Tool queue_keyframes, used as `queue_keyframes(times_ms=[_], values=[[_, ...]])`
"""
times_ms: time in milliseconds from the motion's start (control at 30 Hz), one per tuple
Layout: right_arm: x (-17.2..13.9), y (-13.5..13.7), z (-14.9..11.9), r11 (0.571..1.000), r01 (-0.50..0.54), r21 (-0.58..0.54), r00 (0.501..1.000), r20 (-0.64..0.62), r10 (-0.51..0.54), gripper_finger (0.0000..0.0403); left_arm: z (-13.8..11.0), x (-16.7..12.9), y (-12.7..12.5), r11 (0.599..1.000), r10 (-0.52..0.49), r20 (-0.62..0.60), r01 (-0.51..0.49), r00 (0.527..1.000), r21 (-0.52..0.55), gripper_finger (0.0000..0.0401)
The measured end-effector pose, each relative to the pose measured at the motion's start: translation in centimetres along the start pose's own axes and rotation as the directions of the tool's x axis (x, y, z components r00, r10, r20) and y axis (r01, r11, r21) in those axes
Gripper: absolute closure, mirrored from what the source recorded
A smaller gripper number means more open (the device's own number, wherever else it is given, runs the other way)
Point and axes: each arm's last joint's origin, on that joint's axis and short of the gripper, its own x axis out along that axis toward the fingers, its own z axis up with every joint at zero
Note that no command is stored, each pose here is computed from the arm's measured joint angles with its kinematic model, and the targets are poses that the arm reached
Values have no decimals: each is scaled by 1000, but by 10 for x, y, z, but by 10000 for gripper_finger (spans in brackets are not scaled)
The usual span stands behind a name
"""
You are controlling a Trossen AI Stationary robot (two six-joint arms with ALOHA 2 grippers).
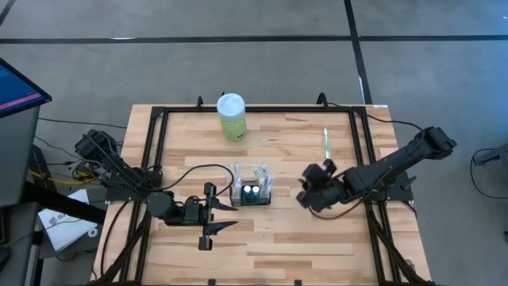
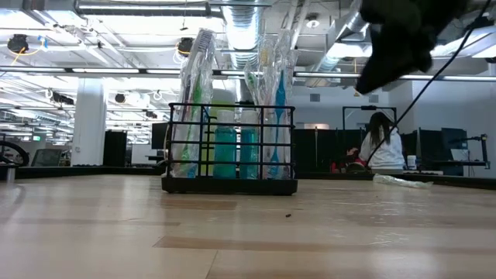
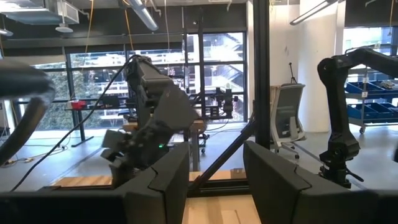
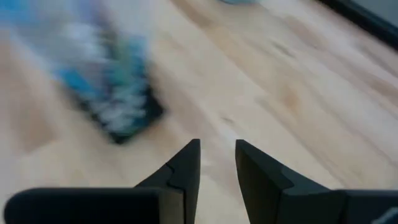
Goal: Pick & Place toothbrushing station
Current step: Put the green toothbrush into the wire organizer
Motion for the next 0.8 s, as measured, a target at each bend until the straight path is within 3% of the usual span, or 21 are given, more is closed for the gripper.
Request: queue_keyframes(times_ms=[133, 333, 567, 800], values=[[4, -21, -1, 985, 156, 70, 986, -65, -152, 310, 0, 0, 1, 1000, 3, 0, -3, 1000, 0, 258], [17, -56, 7, 917, 382, 119, 917, -174, -359, 310, 0, 0, 1, 1000, 3, 0, -3, 1000, 0, 258], [37, -82, 24, 895, 426, 130, 879, -293, -376, 310, 0, 0, 1, 1000, 7, 0, -7, 1000, 0, 258], [53, -104, 36, 867, 469, 169, 856, -330, -398, 310, 0, 0, 1, 1000, 6, 0, -6, 1000, -1, 258]])
